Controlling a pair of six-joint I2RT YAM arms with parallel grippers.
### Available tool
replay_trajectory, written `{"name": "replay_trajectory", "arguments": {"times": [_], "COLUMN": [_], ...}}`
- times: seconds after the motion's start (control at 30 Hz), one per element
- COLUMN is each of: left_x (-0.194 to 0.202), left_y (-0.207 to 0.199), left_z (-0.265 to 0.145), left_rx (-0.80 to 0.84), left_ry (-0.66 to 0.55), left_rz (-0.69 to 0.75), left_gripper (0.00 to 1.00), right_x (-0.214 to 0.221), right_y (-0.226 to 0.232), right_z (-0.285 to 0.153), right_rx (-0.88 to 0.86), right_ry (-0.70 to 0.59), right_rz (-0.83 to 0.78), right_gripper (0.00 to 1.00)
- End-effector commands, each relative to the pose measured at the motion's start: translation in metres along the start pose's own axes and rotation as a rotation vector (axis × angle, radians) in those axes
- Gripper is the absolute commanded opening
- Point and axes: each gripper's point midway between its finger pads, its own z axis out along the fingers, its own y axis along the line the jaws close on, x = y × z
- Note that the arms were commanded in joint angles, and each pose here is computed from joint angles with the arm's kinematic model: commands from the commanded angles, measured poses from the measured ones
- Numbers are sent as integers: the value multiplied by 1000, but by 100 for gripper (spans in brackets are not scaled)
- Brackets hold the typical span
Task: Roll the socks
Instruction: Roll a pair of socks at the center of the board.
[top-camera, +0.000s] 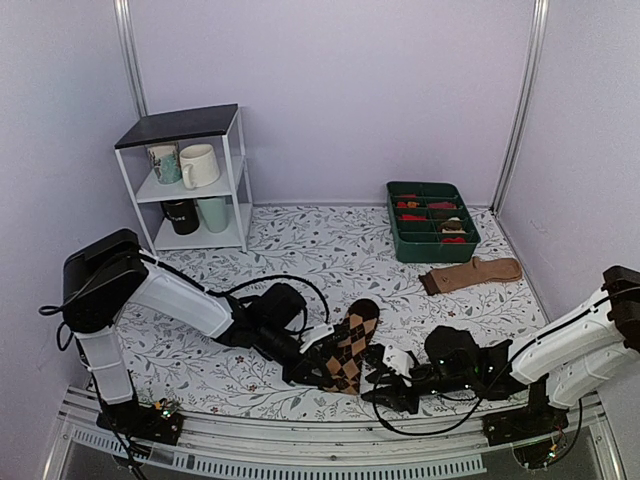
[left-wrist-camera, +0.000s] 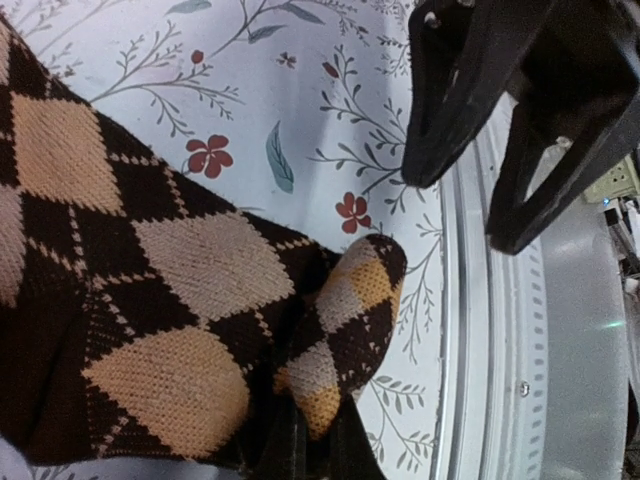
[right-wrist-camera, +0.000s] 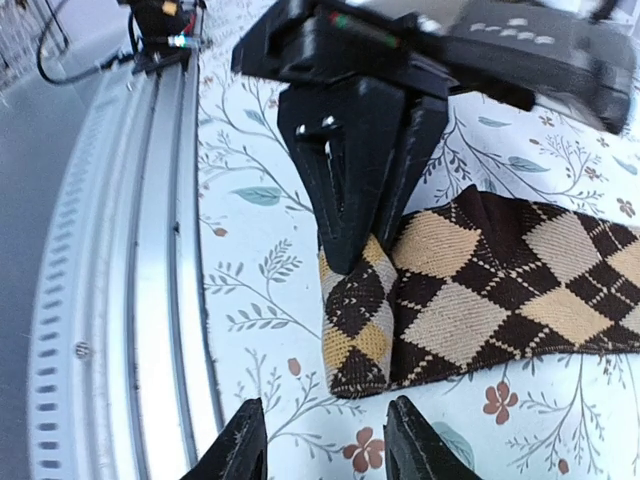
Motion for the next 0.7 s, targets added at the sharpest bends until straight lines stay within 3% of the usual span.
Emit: {"name": "replay_trajectory", "arguments": {"times": [0.0, 0.4, 0.67], "left_x": [69, 80, 79], "left_y": [9, 13, 16], "left_z": [6, 12, 12], "left_rx": [3, 14, 11], "left_ry": [217, 247, 242], "left_rz": [-231, -260, -256], "left_gripper": [0, 0, 0], "right_x": [-12, -9, 7], "right_y": [-1, -8, 3], "right_z": [19, 47, 52], "right_rx": [71, 123, 69], "right_ry": [-14, 30, 87], "right_rz": [-175, -252, -178], "right_gripper": [39, 41, 37]}}
